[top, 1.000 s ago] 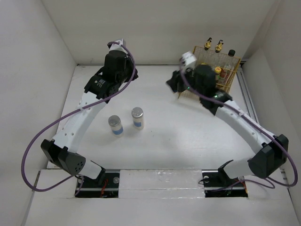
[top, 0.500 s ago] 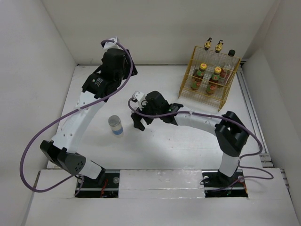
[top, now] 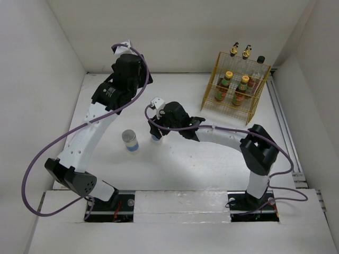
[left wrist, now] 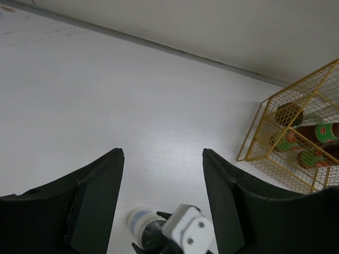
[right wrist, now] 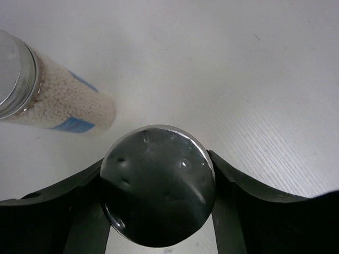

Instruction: Organize the condiment bottles

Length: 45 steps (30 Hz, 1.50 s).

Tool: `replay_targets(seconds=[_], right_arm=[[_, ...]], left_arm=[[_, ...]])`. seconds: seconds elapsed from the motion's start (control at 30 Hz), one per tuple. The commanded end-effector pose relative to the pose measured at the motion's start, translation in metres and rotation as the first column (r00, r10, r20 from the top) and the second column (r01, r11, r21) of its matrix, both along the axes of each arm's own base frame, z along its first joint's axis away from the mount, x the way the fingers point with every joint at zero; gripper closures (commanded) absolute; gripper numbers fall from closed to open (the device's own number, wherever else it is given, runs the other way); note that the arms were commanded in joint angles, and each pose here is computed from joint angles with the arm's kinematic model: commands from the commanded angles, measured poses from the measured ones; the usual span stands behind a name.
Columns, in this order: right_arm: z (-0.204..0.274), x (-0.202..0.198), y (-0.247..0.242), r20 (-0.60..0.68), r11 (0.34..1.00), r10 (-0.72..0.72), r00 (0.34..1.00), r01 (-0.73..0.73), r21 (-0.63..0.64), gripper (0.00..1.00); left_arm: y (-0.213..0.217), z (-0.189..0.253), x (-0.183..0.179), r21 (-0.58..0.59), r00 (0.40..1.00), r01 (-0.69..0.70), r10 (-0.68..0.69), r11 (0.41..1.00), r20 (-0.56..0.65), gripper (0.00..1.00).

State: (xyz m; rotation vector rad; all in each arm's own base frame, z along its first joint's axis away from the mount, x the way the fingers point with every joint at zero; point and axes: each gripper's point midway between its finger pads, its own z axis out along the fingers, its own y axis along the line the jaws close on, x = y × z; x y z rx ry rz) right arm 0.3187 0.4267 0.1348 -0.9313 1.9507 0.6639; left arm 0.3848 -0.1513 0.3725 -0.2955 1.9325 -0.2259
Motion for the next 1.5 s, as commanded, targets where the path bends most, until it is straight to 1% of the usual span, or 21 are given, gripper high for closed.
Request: replay_targets(seconds=[0.0,0.03,0.1,0.13,0.23,0.27,0.37,0.4,0.53,0.57,0.6,0.67,0.7,0.77,0.9,1.0,1.1,1.23,1.27,1.37,1.47], right_arm=[[0.135,0.019,-0.028,0.192,0.966,-0.126,0.973,0.077,0.246,0.67],[0.150,0.034,-0.052,0.200,0.952,-0.193,0.961,0.134,0.275,0.67],[0.190,0.042,-0.090,0.225,0.925,-0.268,0.937,0.186,0.330,0.68],[0.186,0.058,-0.121,0.207,0.918,-0.322,0.924,0.252,0.306,0.68],[0.218,0.077,-0.167,0.217,0.886,-0.413,0.885,0.334,0.323,0.70],[0.220,0.092,-0.194,0.221,0.867,-0.464,0.858,0.388,0.313,0.70],[0.228,0.109,-0.226,0.216,0.838,-0.523,0.824,0.451,0.308,0.71],[0.221,0.119,-0.245,0.199,0.820,-0.557,0.806,0.496,0.285,0.71],[0.221,0.143,-0.276,0.194,0.784,-0.612,0.767,0.554,0.282,0.71],[0.213,0.151,-0.280,0.186,0.777,-0.622,0.761,0.568,0.271,0.71],[0.216,0.154,-0.282,0.187,0.782,-0.614,0.767,0.558,0.280,0.71],[0.211,0.163,-0.296,0.179,0.768,-0.633,0.754,0.580,0.273,0.73],[0.211,0.163,-0.294,0.178,0.772,-0.626,0.759,0.573,0.274,0.73],[0.206,0.168,-0.306,0.171,0.758,-0.645,0.745,0.595,0.266,0.73],[0.178,0.177,-0.309,0.141,0.755,-0.651,0.746,0.614,0.230,0.73],[0.170,0.183,-0.320,0.150,0.727,-0.683,0.715,0.648,0.227,0.73],[0.146,0.185,-0.322,0.128,0.719,-0.693,0.709,0.669,0.190,0.73],[0.108,0.180,-0.315,0.085,0.729,-0.683,0.725,0.672,0.126,0.71],[0.092,0.178,-0.312,0.067,0.726,-0.687,0.723,0.680,0.107,0.70],[0.072,0.180,-0.309,0.043,0.715,-0.699,0.714,0.694,0.091,0.64],[0.060,0.181,-0.304,0.030,0.721,-0.692,0.721,0.689,0.071,0.57]], left_arm=[[0.003,0.035,-0.004,-0.028,0.996,0.009,-0.007,1.000,0.086,0.43],[-0.004,0.033,-0.001,-0.037,0.996,0.038,-0.035,0.999,0.082,0.43],[-0.014,0.038,0.000,-0.044,0.991,0.094,-0.089,0.995,0.101,0.43],[-0.026,0.033,-0.001,-0.046,0.985,0.156,-0.151,0.987,0.084,0.44],[-0.041,0.026,0.002,-0.033,0.976,0.207,-0.204,0.978,0.077,0.44],[-0.051,0.019,0.002,-0.031,0.971,0.232,-0.229,0.972,0.062,0.44],[-0.064,0.023,0.002,-0.044,0.953,0.296,-0.292,0.954,0.074,0.44],[-0.066,0.021,0.005,-0.044,0.953,0.296,-0.293,0.954,0.074,0.44],[-0.071,0.019,0.006,-0.051,0.947,0.317,-0.313,0.947,0.072,0.44],[-0.071,0.019,0.006,-0.051,0.947,0.317,-0.313,0.947,0.072,0.44],[-0.071,0.019,0.006,-0.051,0.947,0.317,-0.313,0.947,0.072,0.44],[-0.071,0.019,0.006,-0.051,0.947,0.317,-0.313,0.947,0.072,0.44],[-0.071,0.019,0.006,-0.051,0.947,0.317,-0.313,0.947,0.072,0.44],[-0.071,0.015,0.006,-0.049,0.948,0.316,-0.313,0.947,0.063,0.44],[-0.071,0.015,0.004,-0.058,0.949,0.314,-0.310,0.948,0.063,0.44],[-0.072,0.004,0.003,-0.056,0.947,0.322,-0.320,0.945,0.040,0.44],[-0.071,0.003,0.001,-0.064,0.948,0.319,-0.317,0.946,0.036,0.44],[-0.071,-0.005,0.001,-0.060,0.948,0.318,-0.317,0.946,0.019,0.44],[-0.070,-0.001,-0.001,-0.071,0.949,0.315,-0.314,0.946,0.028,0.44],[-0.071,0.002,-0.003,-0.076,0.946,0.324,-0.322,0.943,0.038,0.44],[-0.071,-0.002,-0.003,-0.074,0.946,0.323,-0.322,0.943,0.029,0.44]])
